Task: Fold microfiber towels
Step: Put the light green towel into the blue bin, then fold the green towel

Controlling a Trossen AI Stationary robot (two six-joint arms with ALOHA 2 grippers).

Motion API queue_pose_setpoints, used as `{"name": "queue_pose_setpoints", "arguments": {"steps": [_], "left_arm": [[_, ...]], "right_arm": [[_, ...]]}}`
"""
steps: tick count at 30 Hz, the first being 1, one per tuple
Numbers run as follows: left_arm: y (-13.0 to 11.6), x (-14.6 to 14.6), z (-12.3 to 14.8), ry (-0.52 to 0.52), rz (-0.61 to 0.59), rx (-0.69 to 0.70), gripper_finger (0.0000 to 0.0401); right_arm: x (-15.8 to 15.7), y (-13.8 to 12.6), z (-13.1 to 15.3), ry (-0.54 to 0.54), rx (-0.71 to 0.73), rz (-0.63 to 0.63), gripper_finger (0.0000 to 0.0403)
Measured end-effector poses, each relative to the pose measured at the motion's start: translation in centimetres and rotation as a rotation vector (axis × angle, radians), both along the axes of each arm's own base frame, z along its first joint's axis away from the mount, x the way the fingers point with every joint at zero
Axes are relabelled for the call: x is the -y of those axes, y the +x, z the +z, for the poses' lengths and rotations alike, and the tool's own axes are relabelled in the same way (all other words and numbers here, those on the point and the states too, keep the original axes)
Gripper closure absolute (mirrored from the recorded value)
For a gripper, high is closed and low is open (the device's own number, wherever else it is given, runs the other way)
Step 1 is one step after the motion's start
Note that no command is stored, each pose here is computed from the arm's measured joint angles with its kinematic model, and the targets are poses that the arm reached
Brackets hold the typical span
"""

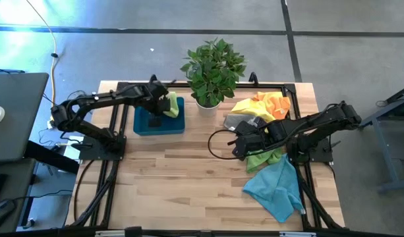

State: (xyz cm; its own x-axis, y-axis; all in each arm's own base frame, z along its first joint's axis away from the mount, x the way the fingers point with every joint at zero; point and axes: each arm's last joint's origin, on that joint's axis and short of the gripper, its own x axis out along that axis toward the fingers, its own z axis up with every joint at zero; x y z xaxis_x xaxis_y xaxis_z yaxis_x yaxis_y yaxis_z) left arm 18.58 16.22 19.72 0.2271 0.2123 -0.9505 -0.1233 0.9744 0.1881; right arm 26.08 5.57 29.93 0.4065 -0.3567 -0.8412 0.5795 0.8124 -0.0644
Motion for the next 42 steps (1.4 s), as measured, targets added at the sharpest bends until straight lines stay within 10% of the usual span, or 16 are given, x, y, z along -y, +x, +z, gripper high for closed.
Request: {"name": "queue_pose_setpoints", "arguments": {"steps": [14,26,42], "left_arm": [[-0.7,1.8,-2.8,-0.068,0.050,-0.043,0.0385],[-0.4,2.3,-2.6,-0.118,0.195,-0.033,0.0280],[4.3,3.7,5.3,-0.029,0.353,0.117,0.0222]], "right_arm": [[0.0,0.0,0.0,0.004,0.006,-0.006,0.0265],[-0.1,0.0,0.0,0.031,-0.003,0.009,0.0265],[-0.3,-0.3,-0.2,0.174,-0.007,-0.098,0.0265]]}}
